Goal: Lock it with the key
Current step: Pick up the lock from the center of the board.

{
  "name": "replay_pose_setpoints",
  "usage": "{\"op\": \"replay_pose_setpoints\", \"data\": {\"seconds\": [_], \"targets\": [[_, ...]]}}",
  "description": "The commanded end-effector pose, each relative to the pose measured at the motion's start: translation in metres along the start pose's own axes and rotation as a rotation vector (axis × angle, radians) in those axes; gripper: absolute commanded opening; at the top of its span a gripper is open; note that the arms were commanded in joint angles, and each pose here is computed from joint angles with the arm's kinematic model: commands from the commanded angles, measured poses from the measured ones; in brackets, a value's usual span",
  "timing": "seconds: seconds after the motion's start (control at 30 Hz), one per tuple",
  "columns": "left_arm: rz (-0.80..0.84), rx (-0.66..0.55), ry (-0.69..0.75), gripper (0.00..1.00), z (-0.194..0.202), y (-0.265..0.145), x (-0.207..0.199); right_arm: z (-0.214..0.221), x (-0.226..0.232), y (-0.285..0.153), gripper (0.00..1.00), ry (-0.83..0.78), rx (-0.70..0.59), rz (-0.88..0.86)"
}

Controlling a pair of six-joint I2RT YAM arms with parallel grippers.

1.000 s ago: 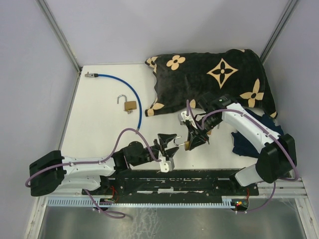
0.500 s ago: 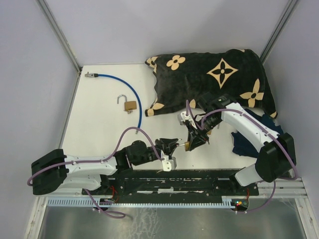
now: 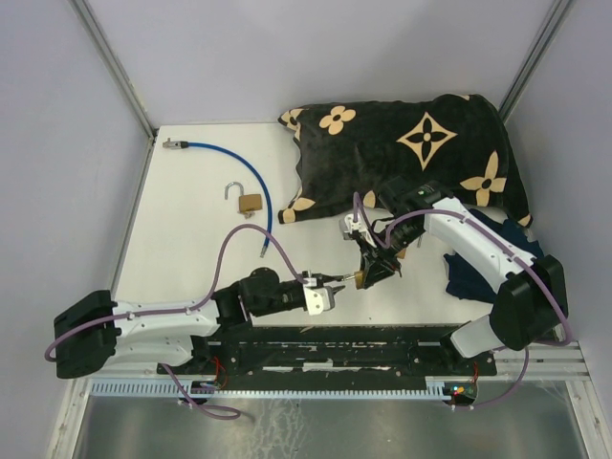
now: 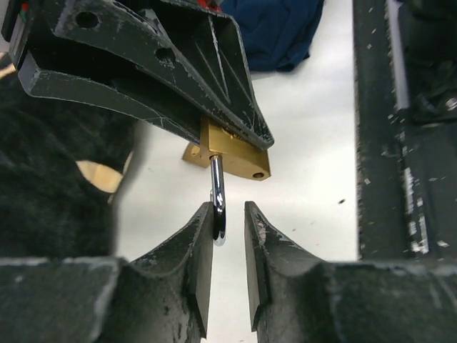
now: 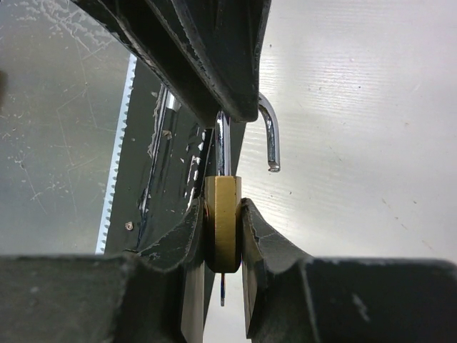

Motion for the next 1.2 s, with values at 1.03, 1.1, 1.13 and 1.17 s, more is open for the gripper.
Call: {"op": "replay_pose_setpoints", "data": {"seconds": [1.03, 1.1, 1.13, 1.17], "targets": [[-0.106, -0.694, -0.922, 0.99, -0.085, -0.074, 0.044, -0.025, 0.014, -0.01, 0.02, -0.094, -0.061, -0.02], [-0.098, -0.659, -0.935, 0.99, -0.083, -0.069, 0.042, -0.025, 0.014, -0.01, 0.02, -0.083, -0.058, -0.028], [-0.099, -0.629, -0.944, 0.99, -0.08, -0.065, 0.042, -0.025, 0.013, -0.01, 0.02, -0.076, -0.055, -0.031], [-0.101, -0.598, -0.953, 0.99, -0.078, -0.061, 0.042, -0.025, 0.012, -0.01, 0.02, -0.069, -0.054, -0.034]]}}
Point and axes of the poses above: each gripper's point midway between its finger pads, its own y axis out along the fingers, its own x axis along the line the jaws close on, z = x × y, the point moved 1 cm from there along -y, back along the fingers, and after that the axes turned 2 degrees about -y, right-handed, at the moved point
